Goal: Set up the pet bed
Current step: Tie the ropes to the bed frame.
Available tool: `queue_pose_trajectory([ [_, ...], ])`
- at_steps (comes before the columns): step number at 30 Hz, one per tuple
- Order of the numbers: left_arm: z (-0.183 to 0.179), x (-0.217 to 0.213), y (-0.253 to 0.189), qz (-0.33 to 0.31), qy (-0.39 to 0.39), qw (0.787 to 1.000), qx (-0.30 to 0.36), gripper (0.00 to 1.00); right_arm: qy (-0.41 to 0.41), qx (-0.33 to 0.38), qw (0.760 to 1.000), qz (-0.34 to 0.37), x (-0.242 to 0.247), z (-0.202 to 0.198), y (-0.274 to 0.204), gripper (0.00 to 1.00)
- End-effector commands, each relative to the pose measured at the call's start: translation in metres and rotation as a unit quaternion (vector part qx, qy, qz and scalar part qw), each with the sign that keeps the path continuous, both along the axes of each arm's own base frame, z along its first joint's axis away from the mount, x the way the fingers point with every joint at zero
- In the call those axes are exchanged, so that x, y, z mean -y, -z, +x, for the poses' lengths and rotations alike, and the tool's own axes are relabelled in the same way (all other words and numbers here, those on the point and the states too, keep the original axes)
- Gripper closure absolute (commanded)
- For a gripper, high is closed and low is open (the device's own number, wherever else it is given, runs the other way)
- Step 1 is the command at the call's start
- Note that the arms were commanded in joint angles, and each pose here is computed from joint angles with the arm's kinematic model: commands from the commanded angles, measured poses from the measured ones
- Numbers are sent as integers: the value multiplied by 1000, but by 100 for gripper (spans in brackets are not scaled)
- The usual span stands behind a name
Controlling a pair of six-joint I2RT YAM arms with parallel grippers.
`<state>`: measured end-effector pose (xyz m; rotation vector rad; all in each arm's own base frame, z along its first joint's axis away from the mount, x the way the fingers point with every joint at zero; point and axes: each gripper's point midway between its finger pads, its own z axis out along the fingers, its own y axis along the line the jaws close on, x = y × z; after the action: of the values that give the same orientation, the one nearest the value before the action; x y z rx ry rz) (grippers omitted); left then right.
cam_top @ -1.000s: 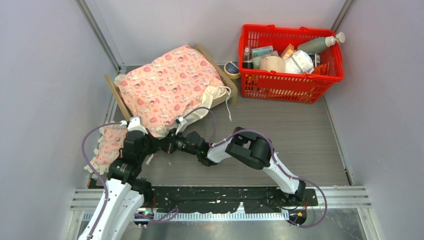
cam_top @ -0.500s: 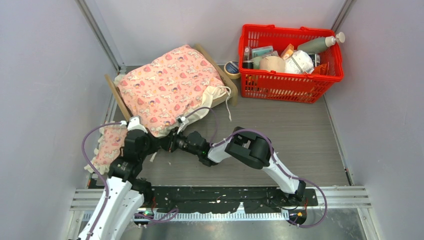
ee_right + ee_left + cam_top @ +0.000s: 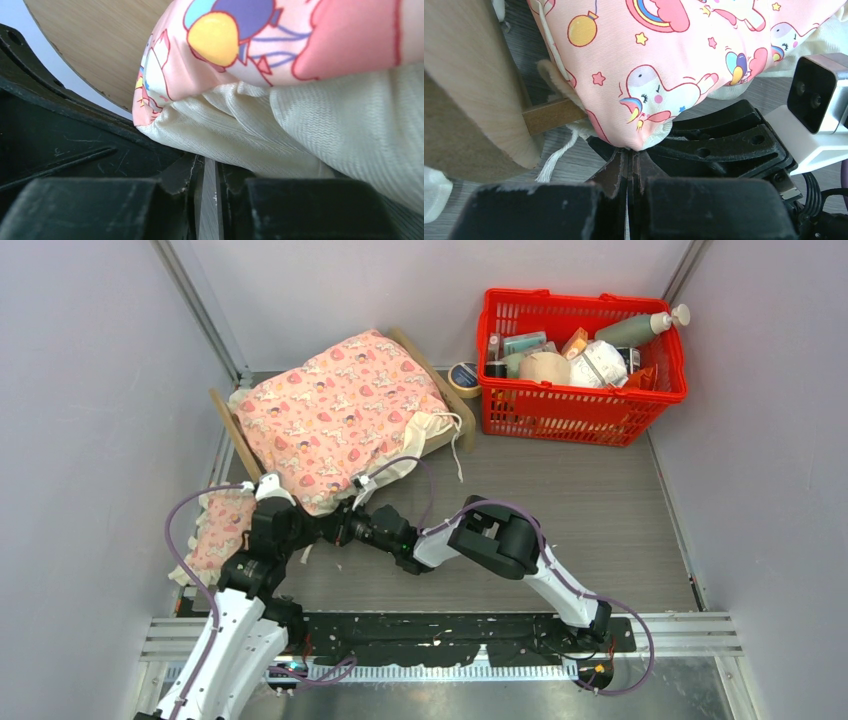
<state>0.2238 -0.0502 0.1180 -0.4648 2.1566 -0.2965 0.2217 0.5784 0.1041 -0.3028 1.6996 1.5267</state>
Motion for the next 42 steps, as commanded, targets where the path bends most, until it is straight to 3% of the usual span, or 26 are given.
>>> queue_pose_trajectory([
  [1, 8, 2, -15, -12, -9, 1000, 21, 100, -14, 27, 999, 40, -11, -13, -28, 77],
  [8, 7, -1, -16, -17, -21, 999, 24, 100, -17, 37, 999, 26, -14, -18, -17, 69],
  [14, 6, -2, -13, -14, -24, 999, 17, 100, -1, 38, 999, 30, -10, -14, -16, 74],
  [19, 6, -3, -11, -13, -28, 999, 15, 100, 4, 40, 999, 18, -8, -13, -10, 64],
  [27, 5, -2, -13, -14, -25, 999, 16, 100, 41, 46, 998, -20, 17, -8, -7, 64],
  [28, 5, -1, -16, -15, -22, 999, 18, 91, 44, 46, 997, -32, 20, -7, -9, 64],
  [31, 3, 2, -22, -14, -8, 1000, 17, 81, 66, 43, 994, -70, 33, -3, 0, 64],
  [37, -1, -4, -27, 3, -6, 1000, 25, 80, 153, -29, 980, -128, 58, 17, 21, 62],
  [42, -9, -10, -33, 17, -8, 999, 32, 75, 178, -10, 966, -188, 52, 32, 30, 61],
])
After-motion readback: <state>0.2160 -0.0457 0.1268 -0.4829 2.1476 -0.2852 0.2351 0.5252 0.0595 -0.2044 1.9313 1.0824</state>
